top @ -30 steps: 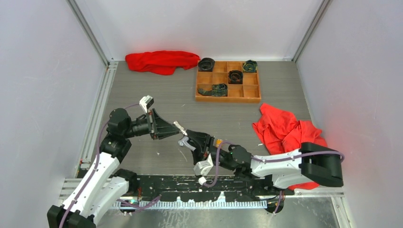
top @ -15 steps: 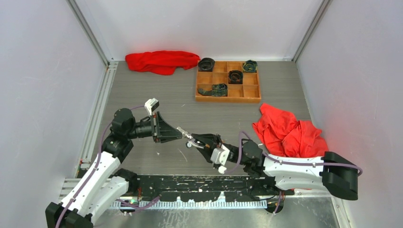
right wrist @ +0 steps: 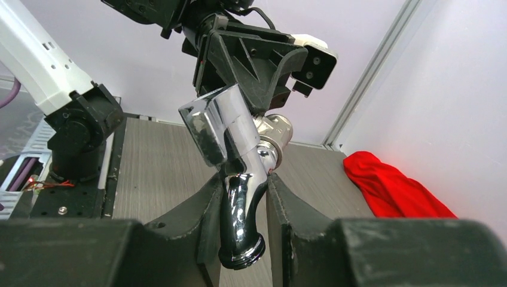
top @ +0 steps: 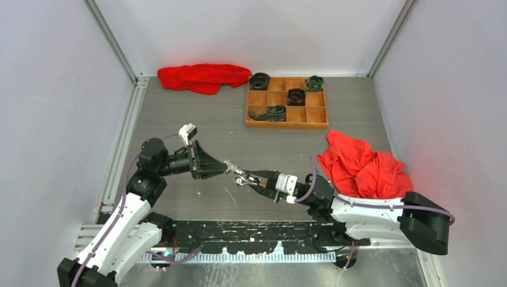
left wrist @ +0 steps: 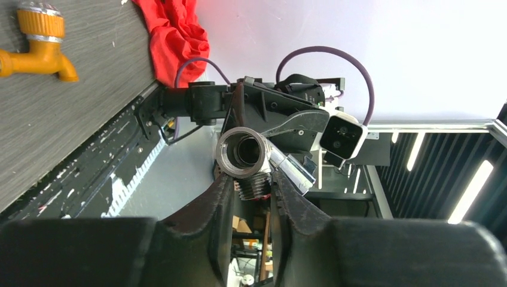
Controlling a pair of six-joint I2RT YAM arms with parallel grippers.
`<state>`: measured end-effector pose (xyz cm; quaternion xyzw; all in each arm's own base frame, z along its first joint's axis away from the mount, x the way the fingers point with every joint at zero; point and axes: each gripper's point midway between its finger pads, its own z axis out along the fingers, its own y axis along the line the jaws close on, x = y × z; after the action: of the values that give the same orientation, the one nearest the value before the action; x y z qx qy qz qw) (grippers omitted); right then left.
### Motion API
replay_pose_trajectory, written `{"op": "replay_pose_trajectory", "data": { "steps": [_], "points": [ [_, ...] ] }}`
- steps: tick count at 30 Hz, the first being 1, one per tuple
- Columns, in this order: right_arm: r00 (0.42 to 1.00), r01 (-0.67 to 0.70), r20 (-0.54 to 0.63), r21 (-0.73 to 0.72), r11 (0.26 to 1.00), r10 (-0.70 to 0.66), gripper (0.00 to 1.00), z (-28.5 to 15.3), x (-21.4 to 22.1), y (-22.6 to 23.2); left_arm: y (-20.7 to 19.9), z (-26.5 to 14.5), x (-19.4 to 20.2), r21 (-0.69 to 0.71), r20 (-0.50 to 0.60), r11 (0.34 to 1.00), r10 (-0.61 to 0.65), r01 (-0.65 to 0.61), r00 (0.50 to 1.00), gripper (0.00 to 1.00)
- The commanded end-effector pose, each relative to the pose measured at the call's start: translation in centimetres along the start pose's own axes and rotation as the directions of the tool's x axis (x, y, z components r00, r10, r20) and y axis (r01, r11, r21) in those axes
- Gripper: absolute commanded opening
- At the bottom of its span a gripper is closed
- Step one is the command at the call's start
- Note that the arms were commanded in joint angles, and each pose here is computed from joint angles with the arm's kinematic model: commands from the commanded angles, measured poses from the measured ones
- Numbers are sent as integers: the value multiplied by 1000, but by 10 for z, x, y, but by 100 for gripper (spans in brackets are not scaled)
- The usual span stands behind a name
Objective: Install the water faucets
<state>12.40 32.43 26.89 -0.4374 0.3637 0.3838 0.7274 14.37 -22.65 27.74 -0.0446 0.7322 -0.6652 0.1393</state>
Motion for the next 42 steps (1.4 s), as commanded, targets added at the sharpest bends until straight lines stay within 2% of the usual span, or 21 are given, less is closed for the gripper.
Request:
{"op": "replay_pose_trajectory", "data": {
  "steps": [1, 5, 8, 12, 19, 24, 27, 32, 34, 36, 37, 39, 40, 42],
  "points": [
    [990, -33, 139, 15, 999, 30, 0, 3, -33, -4, -21, -6, -21, 21, 107, 988, 148, -151, 983, 32],
    [989, -20, 147, 33, 999, 15, 0, 5, -33, -8, -21, -6, -19, 16, 95, 989, 146, -148, 985, 58],
    [989, -18, 147, 41, 999, 12, 0, 7, -30, -11, -20, -5, -19, 15, 85, 990, 140, -142, 986, 67],
    [987, -20, 160, 56, 998, 11, 0, 7, -30, -14, -16, -4, -16, 13, 60, 992, 123, -124, 991, 71],
    [985, -23, 175, 132, 991, 0, 0, 6, -26, -28, -5, -2, -16, -13, 47, 996, 86, -85, 995, 71],
    [963, -70, 269, 185, 980, 18, 0, -8, -39, -42, -8, -4, -19, -57, 56, 994, 100, -96, 993, 71],
    [958, -88, 285, 213, 973, 24, 0, -15, -42, -52, -11, -5, -23, -83, 82, 991, 109, -102, 991, 72],
    [943, -204, 308, 233, 951, 127, 0, -19, -42, -71, 2, -11, -37, -157, 210, 984, 115, -82, 971, 72],
    [928, -301, 300, 251, 920, 222, 0, -17, -36, -81, -2, -12, -39, -159, 212, 977, 173, -141, 962, 72],
    [922, -362, 244, 261, 895, 302, 0, -10, -25, -86, 4, -19, -39, -245, 202, 951, 238, -187, 950, 73],
    [917, -386, 215, 266, 883, 336, 0, -7, -22, -88, 6, -24, -40, -293, 192, 924, 310, -248, 931, 74],
    [879, -477, 160, 297, 827, 450, 0, -1, -15, -95, 7, -34, -42, -357, 189, 877, 405, -322, 894, 77],
    [834, -549, 141, 321, 772, 534, 0, 2, -14, -101, 5, -37, -41, -368, 185, 858, 446, -359, 876, 78],
    [770, -604, 50, 375, 703, 636, 0, 7, -4, -109, 0, -39, -38, -352, 170, 830, 512, -433, 842, 79]
  ]
}}
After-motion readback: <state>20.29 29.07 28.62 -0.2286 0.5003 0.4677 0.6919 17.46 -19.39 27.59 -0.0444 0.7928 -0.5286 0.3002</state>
